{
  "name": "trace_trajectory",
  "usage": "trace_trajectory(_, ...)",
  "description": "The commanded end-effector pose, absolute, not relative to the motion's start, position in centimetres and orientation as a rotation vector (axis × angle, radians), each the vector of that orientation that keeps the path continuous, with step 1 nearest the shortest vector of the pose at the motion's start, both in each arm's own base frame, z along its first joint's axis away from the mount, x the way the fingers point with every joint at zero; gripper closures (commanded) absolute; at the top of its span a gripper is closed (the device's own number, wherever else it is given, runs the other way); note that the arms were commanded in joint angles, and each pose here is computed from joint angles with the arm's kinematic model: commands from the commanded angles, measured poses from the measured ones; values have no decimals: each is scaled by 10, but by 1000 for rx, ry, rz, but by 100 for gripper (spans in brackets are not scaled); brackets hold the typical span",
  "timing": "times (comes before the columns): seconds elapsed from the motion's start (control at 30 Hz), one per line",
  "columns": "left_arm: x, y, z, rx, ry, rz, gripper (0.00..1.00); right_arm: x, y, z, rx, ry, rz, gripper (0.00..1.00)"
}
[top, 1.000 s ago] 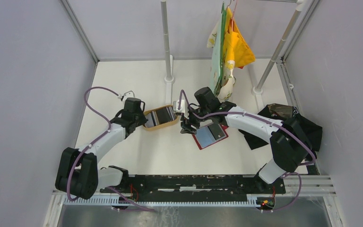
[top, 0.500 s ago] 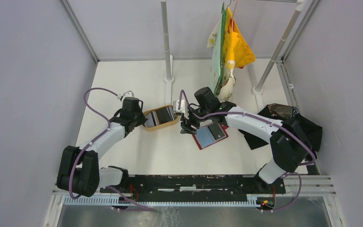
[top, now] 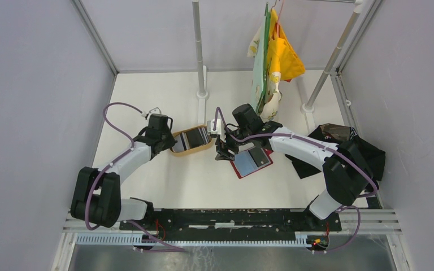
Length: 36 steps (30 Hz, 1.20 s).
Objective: Put the credit cards into the card holder
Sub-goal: Pick up the credit card from the storage box.
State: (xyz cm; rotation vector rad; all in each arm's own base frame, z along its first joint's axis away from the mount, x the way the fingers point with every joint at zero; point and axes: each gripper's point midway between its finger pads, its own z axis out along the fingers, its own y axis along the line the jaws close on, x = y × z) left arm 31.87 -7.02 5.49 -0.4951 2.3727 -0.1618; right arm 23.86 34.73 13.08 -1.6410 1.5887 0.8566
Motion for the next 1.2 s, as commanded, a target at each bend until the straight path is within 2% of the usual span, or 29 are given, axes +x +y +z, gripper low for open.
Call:
trace_trajectory(0.0,329,-62,90,-538,2274,-150,95,238,351,134,-1626,1578,895,34)
trace_trajectory(0.4,333,-65,121,-529,2189,-207,98,237,352,131,-1626,1584,912,34)
trace_trajectory(0.77,353,-129,139,-390,2100,-647,98,233,353,132,-1621,1569,944,34)
trace_trajectory(1.17,355,-154,115,-444,2127,-833,98,235,350,133,-1612,1570,948,34)
